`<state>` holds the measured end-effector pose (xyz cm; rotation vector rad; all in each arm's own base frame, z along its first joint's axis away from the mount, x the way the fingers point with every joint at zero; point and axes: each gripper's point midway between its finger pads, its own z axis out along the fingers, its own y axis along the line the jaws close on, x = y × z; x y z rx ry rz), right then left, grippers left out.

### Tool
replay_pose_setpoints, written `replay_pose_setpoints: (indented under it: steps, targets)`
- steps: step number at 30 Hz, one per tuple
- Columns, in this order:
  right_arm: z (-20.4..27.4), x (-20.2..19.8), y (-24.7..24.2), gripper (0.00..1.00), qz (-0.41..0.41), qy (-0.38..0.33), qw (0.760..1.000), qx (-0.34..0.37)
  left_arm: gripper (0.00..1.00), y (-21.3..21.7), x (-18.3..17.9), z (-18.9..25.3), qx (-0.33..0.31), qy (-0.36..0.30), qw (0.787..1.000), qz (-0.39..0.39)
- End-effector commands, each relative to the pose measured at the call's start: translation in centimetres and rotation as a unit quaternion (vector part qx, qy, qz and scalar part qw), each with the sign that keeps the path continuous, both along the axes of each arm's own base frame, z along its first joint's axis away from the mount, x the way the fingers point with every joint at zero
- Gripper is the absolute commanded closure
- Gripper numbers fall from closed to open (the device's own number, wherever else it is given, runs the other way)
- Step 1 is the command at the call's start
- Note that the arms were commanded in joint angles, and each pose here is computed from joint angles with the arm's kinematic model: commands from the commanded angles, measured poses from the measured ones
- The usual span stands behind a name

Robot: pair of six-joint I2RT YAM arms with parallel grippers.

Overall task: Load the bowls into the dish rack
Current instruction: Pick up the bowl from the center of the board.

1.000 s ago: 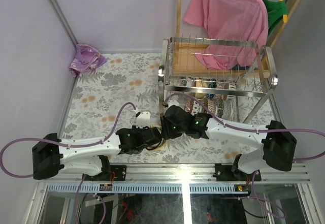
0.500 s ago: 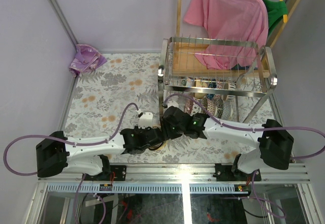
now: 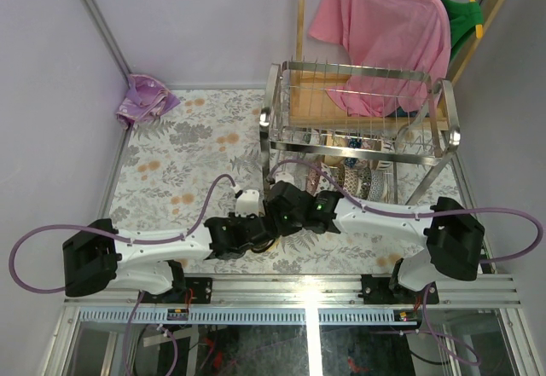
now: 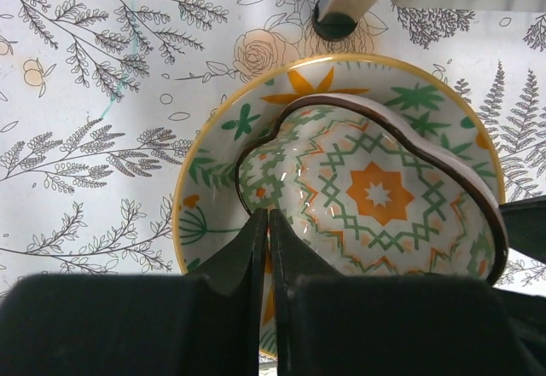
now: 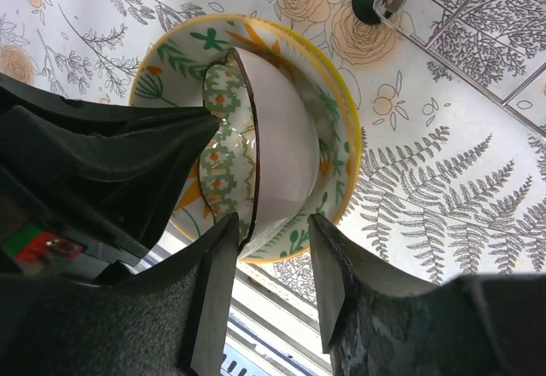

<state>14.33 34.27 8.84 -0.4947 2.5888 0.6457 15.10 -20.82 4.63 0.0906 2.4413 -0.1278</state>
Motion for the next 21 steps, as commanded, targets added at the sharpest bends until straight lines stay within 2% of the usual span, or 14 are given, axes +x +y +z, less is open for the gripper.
replay_pose_setpoints:
  steps: [1, 8, 17, 21]
  targets:
    - [2.6, -1.0, 3.4, 0.54, 0.060, -0.028, 0.997, 0.042, 0.98, -0.6, 0.5, 0.0, -0.016, -0.016, 1.000, -0.004]
    - [2.2, -0.9, 3.3, 0.56, 0.058, -0.032, 0.998, 0.025, 1.00, -1.6, 0.7, 0.6, -0.034, -0.025, 0.999, -0.011]
    - [0.1, -0.6, 1.9, 0.56, 0.046, -0.045, 0.997, -0.049, 1.00, -2.0, 0.8, 1.0, -0.041, -0.032, 0.999, -0.017]
    - [0.1, -0.4, 1.7, 0.64, 0.043, -0.052, 0.996, -0.059, 1.00, -2.1, 0.8, 1.2, -0.044, -0.035, 0.998, -0.018]
